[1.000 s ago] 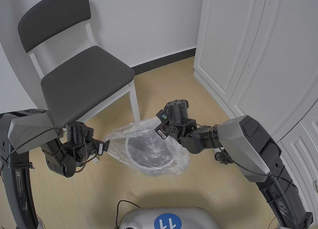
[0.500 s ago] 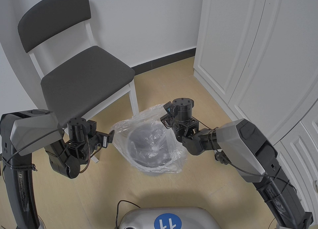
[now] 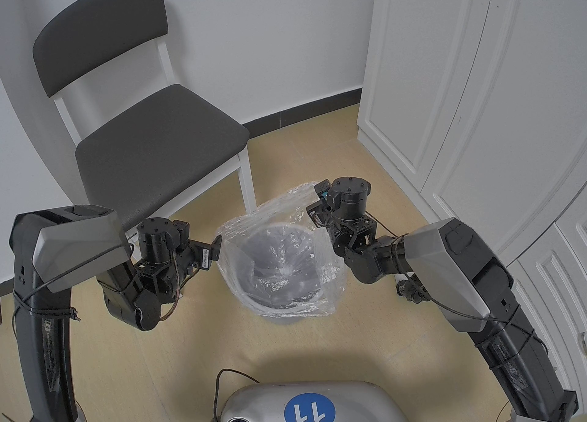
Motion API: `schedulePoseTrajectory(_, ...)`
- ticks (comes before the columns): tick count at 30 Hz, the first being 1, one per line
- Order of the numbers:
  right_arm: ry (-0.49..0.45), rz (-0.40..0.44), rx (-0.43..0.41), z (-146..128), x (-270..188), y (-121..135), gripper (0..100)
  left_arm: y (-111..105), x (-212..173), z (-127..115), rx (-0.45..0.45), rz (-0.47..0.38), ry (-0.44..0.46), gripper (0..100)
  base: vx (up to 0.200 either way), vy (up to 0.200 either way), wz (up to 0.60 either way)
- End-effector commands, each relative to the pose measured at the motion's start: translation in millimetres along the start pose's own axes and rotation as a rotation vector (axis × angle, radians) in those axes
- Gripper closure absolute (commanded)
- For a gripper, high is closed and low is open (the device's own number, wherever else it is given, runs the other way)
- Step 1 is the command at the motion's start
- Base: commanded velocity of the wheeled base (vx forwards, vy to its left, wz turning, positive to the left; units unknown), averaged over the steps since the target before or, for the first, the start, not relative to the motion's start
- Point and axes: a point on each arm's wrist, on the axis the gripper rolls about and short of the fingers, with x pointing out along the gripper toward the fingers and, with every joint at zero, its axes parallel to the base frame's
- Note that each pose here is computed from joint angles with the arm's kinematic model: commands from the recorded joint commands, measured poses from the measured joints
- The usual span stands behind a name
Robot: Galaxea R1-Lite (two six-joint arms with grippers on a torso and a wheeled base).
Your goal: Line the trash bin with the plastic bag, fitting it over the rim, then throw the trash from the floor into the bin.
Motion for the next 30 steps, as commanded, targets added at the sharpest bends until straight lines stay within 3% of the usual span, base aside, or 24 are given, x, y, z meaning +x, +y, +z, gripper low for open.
schedulePoseTrajectory(1, -0.014, -0.006, 0.006, 0, 0, 1, 100, -7, 4, -8, 0.005, 0.015, 0.012, 0, 0.000, 0.000, 0.00)
schedulePoseTrajectory(11, -0.012, 0.019, 0.004, -4, -4, 15, 100, 7, -13, 2, 0.022, 0.029, 0.033, 0, 0.000, 0.000, 0.00)
schedulePoseTrajectory(15, -0.067, 0.023, 0.055, 0, -10, 26, 100, 22, -51, 24, 0.110, 0.030, 0.111, 0, 0.000, 0.000, 0.00)
schedulePoseTrajectory(23, -0.094, 0.051, 0.133, 7, -15, 31, 100, 17, -71, 37, 0.153, 0.002, 0.097, 0, 0.000, 0.000, 0.00)
schedulePoseTrajectory(24, -0.098, 0.059, 0.134, 5, -13, 29, 0, 13, -70, 38, 0.153, -0.009, 0.093, 0, 0.000, 0.000, 0.00)
schedulePoseTrajectory(28, -0.113, 0.065, 0.147, 5, -12, 28, 0, 7, -68, 35, 0.155, -0.026, 0.095, 0, 0.000, 0.000, 0.00)
schedulePoseTrajectory(30, -0.161, 0.043, 0.197, 16, -15, 25, 0, -22, -63, 21, 0.161, -0.093, 0.074, 0, 0.000, 0.000, 0.00)
